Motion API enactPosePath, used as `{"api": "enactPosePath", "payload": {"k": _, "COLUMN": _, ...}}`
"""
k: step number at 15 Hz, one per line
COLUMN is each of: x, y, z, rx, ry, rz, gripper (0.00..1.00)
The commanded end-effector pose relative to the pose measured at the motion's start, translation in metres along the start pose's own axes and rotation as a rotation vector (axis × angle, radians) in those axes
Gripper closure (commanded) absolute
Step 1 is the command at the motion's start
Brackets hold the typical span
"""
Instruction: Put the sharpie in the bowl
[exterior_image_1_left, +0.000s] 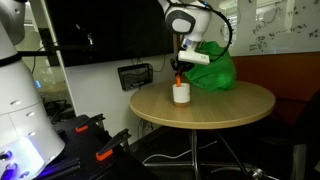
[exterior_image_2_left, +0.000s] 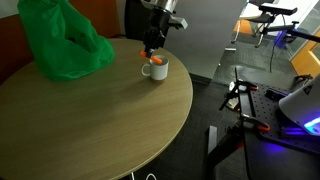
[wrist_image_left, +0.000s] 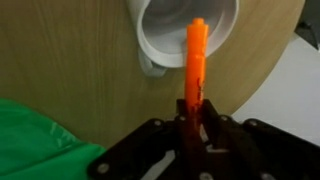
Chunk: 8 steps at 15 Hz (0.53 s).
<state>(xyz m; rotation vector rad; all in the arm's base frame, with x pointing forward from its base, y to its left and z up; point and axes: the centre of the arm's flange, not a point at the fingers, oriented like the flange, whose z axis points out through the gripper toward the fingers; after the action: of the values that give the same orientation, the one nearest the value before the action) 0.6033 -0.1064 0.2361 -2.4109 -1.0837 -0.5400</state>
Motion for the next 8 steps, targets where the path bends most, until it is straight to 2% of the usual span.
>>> {"api": "enactPosePath", "payload": {"k": 1, "x": -0.009, "y": 0.000, "z": 0.001, "rx": -0.070, "ry": -0.023, "rz": -0.035, "gripper": 0.95}}
{"api": "enactPosePath", "payload": {"k": 2, "x": -0.011, "y": -0.001, "z": 0.001, "rx": -0.067, "ry": -0.043, "rz": -0.044, "gripper": 0.66}}
{"api": "enactPosePath", "payload": {"k": 3, "x": -0.013, "y": -0.002, "z": 0.001, "rx": -0.070, "ry": -0.066, "rz": -0.052, "gripper": 0.54}}
{"api": "enactPosePath", "payload": {"k": 4, "x": -0.015, "y": -0.003, "z": -0.001, "rx": -0.058, "ry": -0.084, "rz": -0.065, "gripper": 0.49}}
{"api": "enactPosePath", "payload": {"k": 8, "x": -0.017, "y": -0.009, "z": -0.013, "rx": -0.045, "ry": -0.114, "rz": -0.091, "gripper": 0.18}}
